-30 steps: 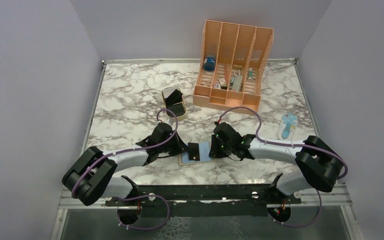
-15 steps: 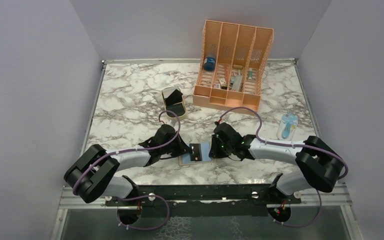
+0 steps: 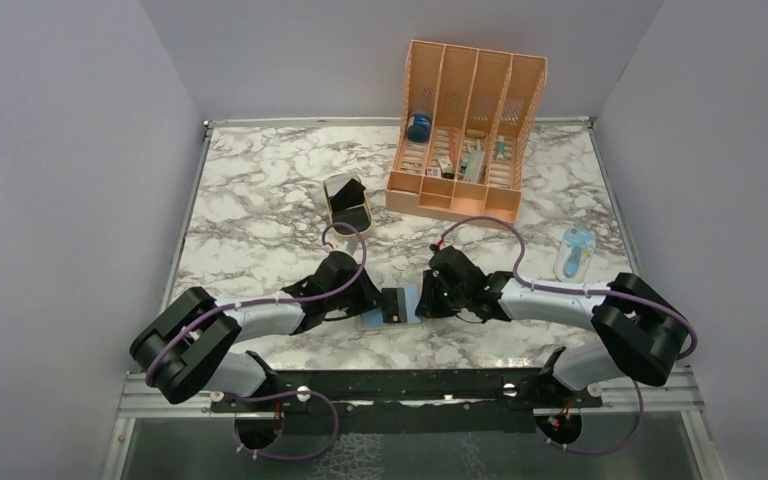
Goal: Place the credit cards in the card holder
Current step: Insert the credit card into the card holder.
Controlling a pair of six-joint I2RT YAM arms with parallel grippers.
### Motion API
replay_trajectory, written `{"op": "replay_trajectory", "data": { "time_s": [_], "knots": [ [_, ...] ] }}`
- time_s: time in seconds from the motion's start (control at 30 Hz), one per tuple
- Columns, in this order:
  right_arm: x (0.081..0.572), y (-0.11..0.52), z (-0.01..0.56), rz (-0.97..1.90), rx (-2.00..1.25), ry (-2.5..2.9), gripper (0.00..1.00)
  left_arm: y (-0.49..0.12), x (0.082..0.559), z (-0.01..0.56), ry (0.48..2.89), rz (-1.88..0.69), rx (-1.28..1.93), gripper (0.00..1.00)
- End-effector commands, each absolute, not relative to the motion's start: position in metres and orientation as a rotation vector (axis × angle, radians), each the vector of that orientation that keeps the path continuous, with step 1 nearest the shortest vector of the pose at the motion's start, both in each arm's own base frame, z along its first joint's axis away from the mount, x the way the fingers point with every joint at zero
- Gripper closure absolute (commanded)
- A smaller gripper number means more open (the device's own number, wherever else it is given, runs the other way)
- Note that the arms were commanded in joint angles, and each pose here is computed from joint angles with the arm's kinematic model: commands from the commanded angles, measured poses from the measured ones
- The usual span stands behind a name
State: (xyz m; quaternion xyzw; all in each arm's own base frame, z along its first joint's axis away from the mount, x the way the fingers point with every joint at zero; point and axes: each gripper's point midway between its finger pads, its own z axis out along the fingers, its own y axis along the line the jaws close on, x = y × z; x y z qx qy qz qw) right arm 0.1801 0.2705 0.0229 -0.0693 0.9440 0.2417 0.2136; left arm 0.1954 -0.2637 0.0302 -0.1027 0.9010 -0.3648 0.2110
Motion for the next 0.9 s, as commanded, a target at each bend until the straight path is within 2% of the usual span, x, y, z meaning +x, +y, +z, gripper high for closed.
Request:
{"op": "replay_trajectory", "data": {
  "time_s": [0.0,0.17,0.47,0.6,0.87],
  "knots": [
    [0.168,0.280,0.033,0.804,-0.204,2.608,0.82,-0.260,0.200,0.033,2.496,-0.947,-0.278,0.76],
    [0.170,0.274,0.043,0.782,-0.187,2.589,0.82,-0.255,0.203,0.042,2.480,-0.907,-0.270,0.61],
    [0.185,0.267,0.047,0.676,-0.196,2.553,0.82,-0.261,0.199,0.037,2.506,-0.922,-0.241,0.56],
    [0.186,0.269,0.040,0.666,-0.190,2.561,0.82,-0.266,0.197,0.035,2.519,-0.926,-0.228,0.56],
    [0.181,0.273,0.022,0.694,-0.200,2.585,0.81,-0.279,0.197,0.039,2.505,-0.943,-0.199,0.71]
  ]
}}
